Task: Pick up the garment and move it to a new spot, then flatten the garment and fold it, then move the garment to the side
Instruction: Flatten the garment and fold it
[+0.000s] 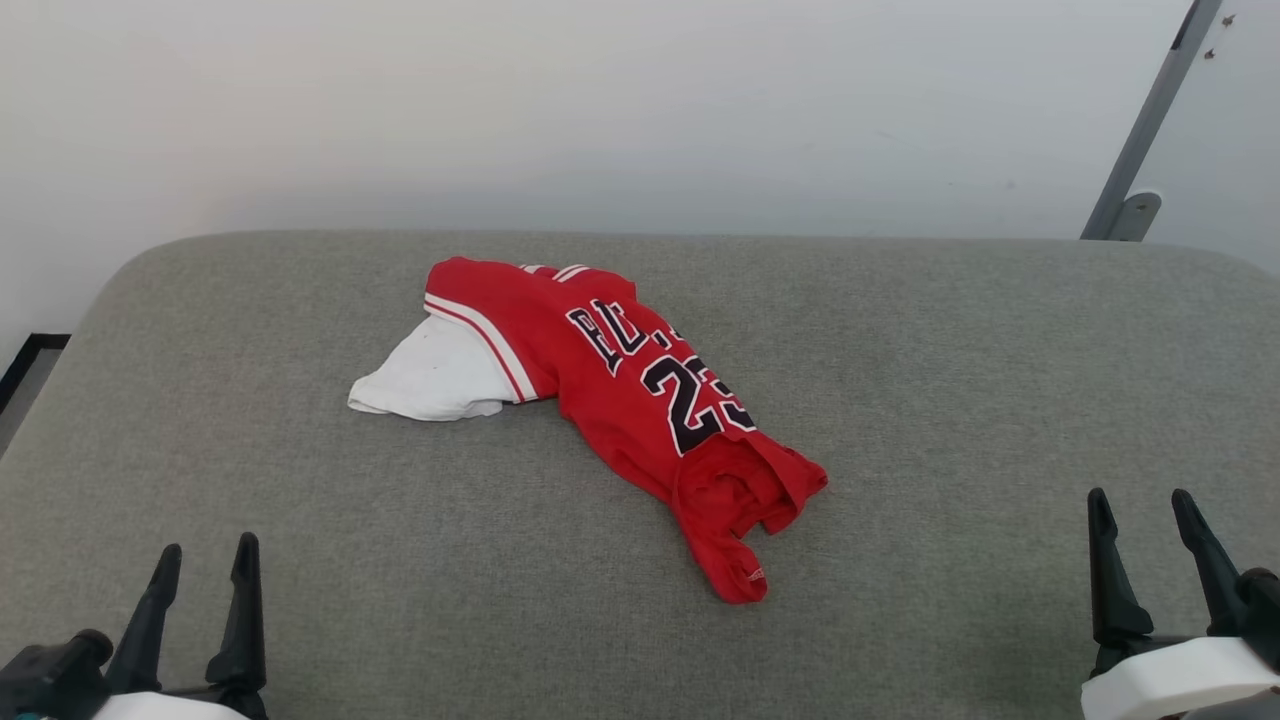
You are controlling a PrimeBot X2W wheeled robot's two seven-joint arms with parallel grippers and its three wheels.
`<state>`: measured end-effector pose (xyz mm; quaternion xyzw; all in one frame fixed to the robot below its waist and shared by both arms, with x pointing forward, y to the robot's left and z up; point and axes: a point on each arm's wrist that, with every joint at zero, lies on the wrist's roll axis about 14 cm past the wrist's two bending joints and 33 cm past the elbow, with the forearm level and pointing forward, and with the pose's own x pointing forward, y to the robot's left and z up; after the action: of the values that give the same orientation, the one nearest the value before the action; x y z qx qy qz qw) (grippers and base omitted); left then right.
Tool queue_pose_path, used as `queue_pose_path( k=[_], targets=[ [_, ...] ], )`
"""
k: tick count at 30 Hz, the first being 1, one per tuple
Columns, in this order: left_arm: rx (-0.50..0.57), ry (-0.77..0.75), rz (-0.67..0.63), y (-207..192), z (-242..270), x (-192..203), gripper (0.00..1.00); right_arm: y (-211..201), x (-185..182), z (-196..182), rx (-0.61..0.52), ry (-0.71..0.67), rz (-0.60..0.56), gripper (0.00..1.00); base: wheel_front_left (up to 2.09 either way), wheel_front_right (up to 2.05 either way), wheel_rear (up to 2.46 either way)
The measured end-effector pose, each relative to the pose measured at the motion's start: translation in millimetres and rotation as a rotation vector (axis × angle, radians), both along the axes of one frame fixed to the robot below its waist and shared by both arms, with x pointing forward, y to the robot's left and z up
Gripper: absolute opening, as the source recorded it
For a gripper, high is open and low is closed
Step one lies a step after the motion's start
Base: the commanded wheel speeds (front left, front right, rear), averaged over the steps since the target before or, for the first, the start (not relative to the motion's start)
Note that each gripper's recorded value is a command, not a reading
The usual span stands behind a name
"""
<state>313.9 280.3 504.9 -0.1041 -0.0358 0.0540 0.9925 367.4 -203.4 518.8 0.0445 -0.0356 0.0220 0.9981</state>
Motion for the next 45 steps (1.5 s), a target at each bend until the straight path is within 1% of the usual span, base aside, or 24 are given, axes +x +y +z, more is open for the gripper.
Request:
queue_pose_path(
  k=[4,8,14,17,20,23,27,28,29,30,31,32,36,37,39,40,42,43,45],
  targets=[
    [-0.001,0.011,-0.007,-1,-3,2,1.0,2,2,0,-0.004,0.002,0.011,1.0,0.0,0.0,0.0],
    [-0.006,0.004,-0.041,-5,5,17,1.0,6,6,1,-0.007,0.003,0.024,1.0,0.0,0.0,0.0],
    [0.002,0.033,-0.142,-18,28,64,1.0,14,20,2,-0.017,0.003,0.057,1.0,0.0,0.0,0.0],
    [0.041,0.087,-0.194,-23,31,91,1.0,20,29,2,-0.02,0.005,0.076,1.0,0.0,0.0,0.0],
    [0.055,0.13,-0.231,-27,36,121,1.0,23,40,5,-0.023,-0.007,0.087,1.0,0.0,0.0,0.0],
    [0.075,0.213,-0.252,-27,27,149,1.0,24,48,2,-0.024,-0.003,0.094,1.0,0.0,0.0,0.0],
    [0.092,0.389,-0.253,-22,-5,180,1.0,22,57,-2,-0.027,0.004,0.091,1.0,0.0,0.0,0.0],
    [0.13,0.445,-0.257,-20,-16,185,1.0,20,59,-3,-0.027,0.006,0.086,1.0,0.0,0.0,0.0],
    [0.136,0.468,-0.258,-21,-21,192,1.0,18,60,-5,-0.03,0.01,0.081,1.0,0.0,0.0,0.0],
    [0.114,0.499,-0.254,-21,-28,199,1.0,17,61,-6,-0.03,0.009,0.077,1.0,0.0,0.0,0.0],
    [0.124,0.553,-0.259,-23,-38,204,1.0,14,63,-7,-0.031,0.01,0.07,1.0,0.0,0.0,0.0],
    [0.135,0.592,-0.261,-24,-48,208,1.0,11,64,-9,-0.032,0.016,0.063,1.0,0.0,0.0,0.0],
    [0.115,0.761,-0.241,-24,-87,218,1.0,2,66,-17,-0.035,0.037,0.038,1.0,0.0,0.0,0.0],
    [0.113,0.845,-0.232,-26,-104,220,1.0,-2,67,-21,-0.039,0.047,0.028,1.0,0.0,0.0,0.0],
    [0.094,0.939,-0.219,-27,-122,218,1.0,-6,69,-25,-0.042,0.055,0.018,1.0,0.0,0.0,0.0],
    [0.102,0.964,-0.222,-29,-128,219,1.0,-7,69,-27,-0.043,0.059,0.014,1.0,0.0,0.0,0.0],
    [0.083,1.015,-0.203,-28,-135,222,1.0,-9,71,-30,-0.043,0.067,0.01,1.0,0.0,0.0,0.0],
    [0.095,1.046,-0.204,-29,-139,222,1.0,-10,72,-31,-0.045,0.068,0.009,1.0,0.0,0.0,0.0],
    [0.076,1.081,-0.191,-30,-145,224,1.0,-10,74,-32,-0.047,0.071,0.008,1.0,0.0,0.0,0.0]
  ],
)
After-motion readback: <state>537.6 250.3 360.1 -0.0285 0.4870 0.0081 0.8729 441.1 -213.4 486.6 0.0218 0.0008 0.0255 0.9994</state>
